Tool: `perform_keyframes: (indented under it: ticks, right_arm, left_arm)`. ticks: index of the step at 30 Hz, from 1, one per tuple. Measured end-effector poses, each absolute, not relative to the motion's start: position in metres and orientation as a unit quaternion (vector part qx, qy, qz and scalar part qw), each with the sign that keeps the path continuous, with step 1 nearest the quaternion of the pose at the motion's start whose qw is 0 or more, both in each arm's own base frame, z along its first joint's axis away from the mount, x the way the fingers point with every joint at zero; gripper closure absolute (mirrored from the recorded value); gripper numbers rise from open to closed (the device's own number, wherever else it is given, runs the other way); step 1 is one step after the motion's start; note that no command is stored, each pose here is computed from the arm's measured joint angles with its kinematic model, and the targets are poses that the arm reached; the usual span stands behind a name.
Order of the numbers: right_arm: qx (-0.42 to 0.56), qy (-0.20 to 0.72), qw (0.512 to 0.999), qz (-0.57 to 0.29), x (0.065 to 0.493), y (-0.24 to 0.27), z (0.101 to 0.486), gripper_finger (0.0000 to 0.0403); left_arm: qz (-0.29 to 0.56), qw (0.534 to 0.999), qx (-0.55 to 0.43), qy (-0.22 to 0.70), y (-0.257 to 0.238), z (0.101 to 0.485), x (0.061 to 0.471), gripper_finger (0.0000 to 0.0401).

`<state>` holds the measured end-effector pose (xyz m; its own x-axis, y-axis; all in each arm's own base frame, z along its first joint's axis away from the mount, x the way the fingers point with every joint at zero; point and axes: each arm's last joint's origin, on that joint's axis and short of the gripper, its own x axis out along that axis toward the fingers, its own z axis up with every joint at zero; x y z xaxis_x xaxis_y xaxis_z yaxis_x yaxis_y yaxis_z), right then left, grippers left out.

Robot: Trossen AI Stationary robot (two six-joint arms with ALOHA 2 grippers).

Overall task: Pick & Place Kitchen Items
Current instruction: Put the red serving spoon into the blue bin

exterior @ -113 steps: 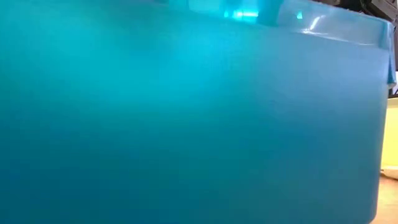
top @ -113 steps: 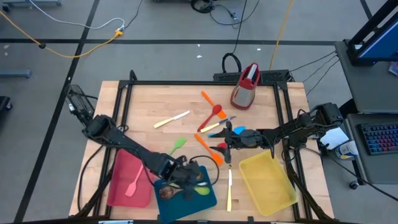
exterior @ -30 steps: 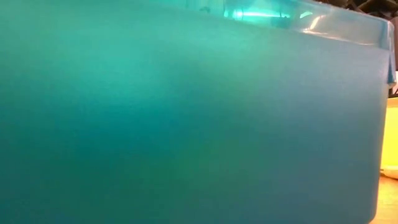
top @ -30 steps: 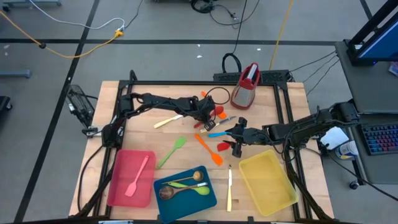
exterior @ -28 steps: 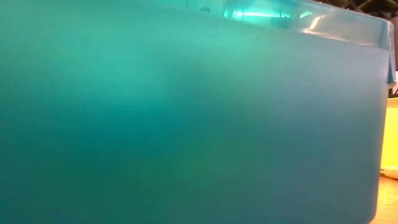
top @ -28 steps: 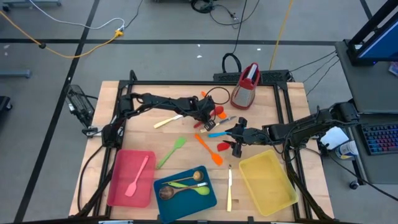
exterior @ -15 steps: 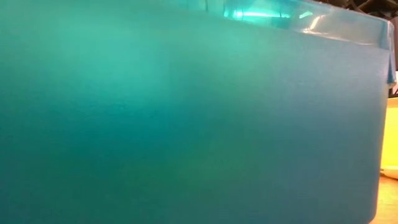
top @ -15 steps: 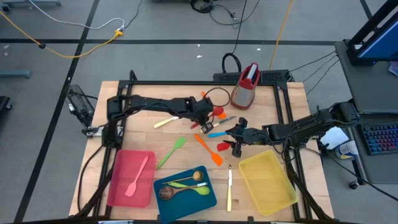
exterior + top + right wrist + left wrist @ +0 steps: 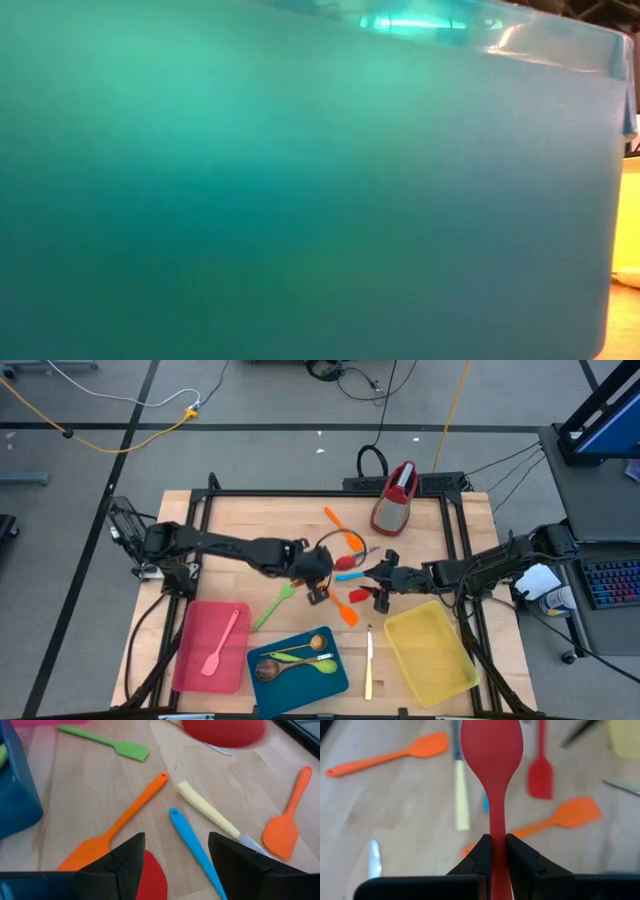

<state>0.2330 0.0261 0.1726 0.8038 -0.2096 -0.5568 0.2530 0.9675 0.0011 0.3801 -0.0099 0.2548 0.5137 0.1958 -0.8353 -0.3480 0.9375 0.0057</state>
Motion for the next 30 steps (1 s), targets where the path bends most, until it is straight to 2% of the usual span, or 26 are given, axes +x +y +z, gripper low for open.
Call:
perform_keyframes:
  ticks: [12,25,30]
  right_arm:
    - [0.122,0.313,0.928,-0.158,0.209,0.022,0.138,0.0188]
    - [0.129,0.141,0.975,-0.116,0.197,0.021,0.137,0.0188]
    - [0.137,0.115,0.978,-0.112,0.192,0.020,0.136,0.0192]
  left_arm:
    - [0.073,0.867,-0.080,0.486,-0.095,0.258,0.363,0.0366]
    - [0.043,0.863,-0.132,0.486,-0.179,0.253,0.334,0.0360]
    - [0.039,0.861,-0.143,0.487,-0.199,0.237,0.335,0.0365]
